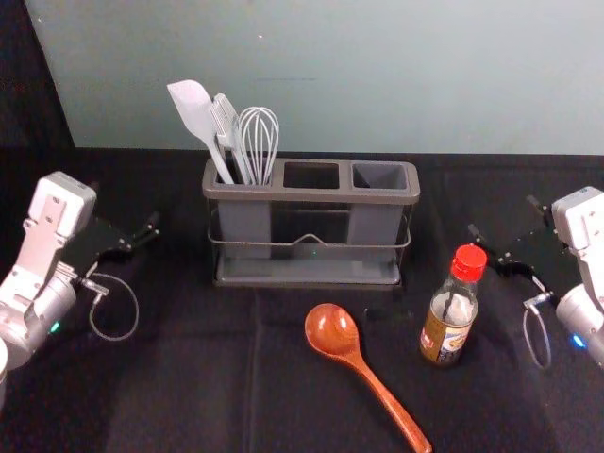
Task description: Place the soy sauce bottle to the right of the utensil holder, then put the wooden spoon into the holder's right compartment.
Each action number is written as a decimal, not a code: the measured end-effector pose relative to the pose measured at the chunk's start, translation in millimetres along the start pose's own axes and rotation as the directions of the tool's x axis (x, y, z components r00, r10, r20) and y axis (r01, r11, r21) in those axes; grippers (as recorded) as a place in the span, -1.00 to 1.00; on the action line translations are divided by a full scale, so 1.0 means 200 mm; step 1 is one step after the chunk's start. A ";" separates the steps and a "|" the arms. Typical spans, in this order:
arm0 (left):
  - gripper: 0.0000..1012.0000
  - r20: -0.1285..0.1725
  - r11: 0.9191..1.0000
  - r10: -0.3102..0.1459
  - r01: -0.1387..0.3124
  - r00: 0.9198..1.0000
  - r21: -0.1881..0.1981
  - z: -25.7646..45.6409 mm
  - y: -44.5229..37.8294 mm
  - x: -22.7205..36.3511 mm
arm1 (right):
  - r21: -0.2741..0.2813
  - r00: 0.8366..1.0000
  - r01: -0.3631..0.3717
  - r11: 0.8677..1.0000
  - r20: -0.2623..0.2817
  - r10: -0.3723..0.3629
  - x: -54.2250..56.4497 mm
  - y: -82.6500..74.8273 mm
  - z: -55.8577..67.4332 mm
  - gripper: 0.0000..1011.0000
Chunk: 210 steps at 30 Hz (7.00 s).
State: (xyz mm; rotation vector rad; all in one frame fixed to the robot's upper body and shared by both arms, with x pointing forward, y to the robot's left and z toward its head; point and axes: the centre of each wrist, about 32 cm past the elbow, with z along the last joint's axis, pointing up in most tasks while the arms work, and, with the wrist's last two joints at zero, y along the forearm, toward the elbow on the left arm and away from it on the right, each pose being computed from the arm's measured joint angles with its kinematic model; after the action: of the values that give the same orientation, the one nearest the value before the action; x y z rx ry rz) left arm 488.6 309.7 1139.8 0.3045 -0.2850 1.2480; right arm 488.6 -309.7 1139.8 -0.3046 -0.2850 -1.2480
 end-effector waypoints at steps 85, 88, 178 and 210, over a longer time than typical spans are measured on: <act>0.99 0.000 1.000 0.000 0.000 1.000 0.000 0.000 0.000 0.000 | 0.226 0.980 -0.041 0.973 -0.180 0.083 0.06 -0.50 0.14 0.98; 0.99 0.000 1.000 0.000 0.000 1.000 0.000 0.000 0.000 0.000 | 0.270 0.966 -0.061 0.961 -0.226 0.125 0.05 -0.51 0.15 0.98; 0.99 0.000 1.000 0.000 0.000 1.000 0.000 0.000 0.000 0.000 | 0.245 0.900 -0.295 0.924 -0.254 0.355 0.07 -0.25 0.26 -0.22; 0.99 0.000 1.000 0.000 0.000 1.000 0.000 0.000 0.000 0.000 | 0.265 0.892 -0.289 0.920 -0.275 0.359 0.12 0.07 0.17 -0.23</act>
State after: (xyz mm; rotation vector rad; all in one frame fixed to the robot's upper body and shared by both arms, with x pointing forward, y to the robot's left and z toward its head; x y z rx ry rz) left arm 488.6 309.7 1139.8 0.3045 -0.2850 1.2480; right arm 507.6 -313.9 1179.0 0.0433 -0.0832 -0.9032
